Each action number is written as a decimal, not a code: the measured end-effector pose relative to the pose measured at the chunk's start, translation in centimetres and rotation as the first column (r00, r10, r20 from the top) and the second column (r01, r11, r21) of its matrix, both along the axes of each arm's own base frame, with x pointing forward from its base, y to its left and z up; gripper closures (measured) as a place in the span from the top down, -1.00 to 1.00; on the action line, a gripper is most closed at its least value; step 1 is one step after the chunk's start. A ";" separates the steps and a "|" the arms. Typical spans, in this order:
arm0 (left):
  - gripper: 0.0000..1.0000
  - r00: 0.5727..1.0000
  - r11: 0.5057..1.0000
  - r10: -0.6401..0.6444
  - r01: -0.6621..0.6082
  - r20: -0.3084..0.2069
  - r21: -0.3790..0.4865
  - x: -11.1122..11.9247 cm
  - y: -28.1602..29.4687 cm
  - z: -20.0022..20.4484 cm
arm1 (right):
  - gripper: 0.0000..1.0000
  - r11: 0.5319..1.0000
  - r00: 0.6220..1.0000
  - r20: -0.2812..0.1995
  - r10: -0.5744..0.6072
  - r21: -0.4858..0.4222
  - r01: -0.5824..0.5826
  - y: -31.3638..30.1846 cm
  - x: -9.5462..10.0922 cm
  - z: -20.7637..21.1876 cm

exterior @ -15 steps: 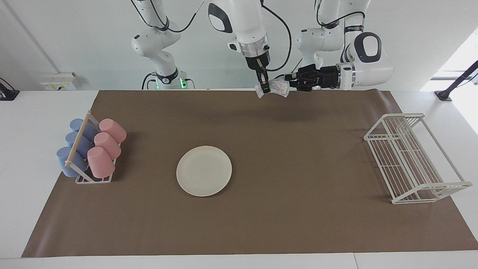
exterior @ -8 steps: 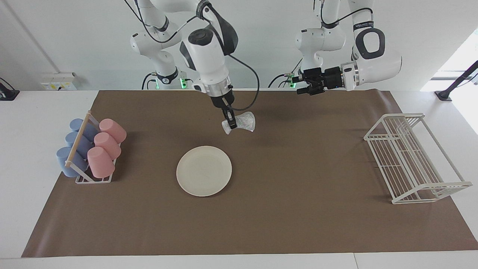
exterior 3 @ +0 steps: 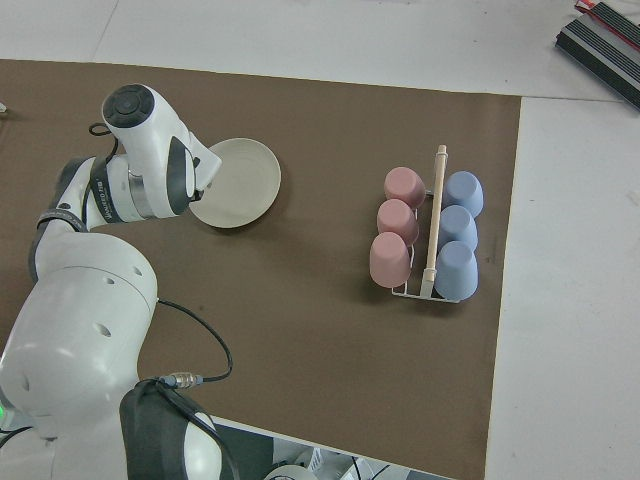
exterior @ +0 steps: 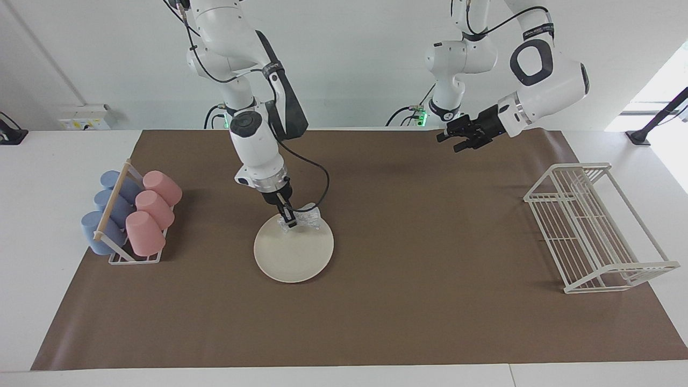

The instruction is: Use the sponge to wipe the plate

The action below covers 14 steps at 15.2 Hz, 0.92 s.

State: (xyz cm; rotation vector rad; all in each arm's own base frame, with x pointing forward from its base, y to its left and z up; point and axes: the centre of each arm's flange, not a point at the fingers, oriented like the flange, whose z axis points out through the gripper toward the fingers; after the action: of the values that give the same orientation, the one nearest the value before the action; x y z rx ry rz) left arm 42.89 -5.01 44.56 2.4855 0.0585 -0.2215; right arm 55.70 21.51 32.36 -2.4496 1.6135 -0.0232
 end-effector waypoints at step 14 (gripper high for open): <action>1.00 0.991 0.903 -0.036 -0.022 0.127 0.429 3.8 4.5 0.3 | -0.76 0.988 0.987 0.053 0.152 -0.048 -0.149 -6.4 2.7 -3.1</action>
State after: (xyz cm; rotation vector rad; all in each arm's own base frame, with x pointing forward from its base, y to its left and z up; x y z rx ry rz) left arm 46.66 -0.50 44.91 2.9365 0.0473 -0.0467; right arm 58.37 15.08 29.30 -2.5730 1.4159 -0.1049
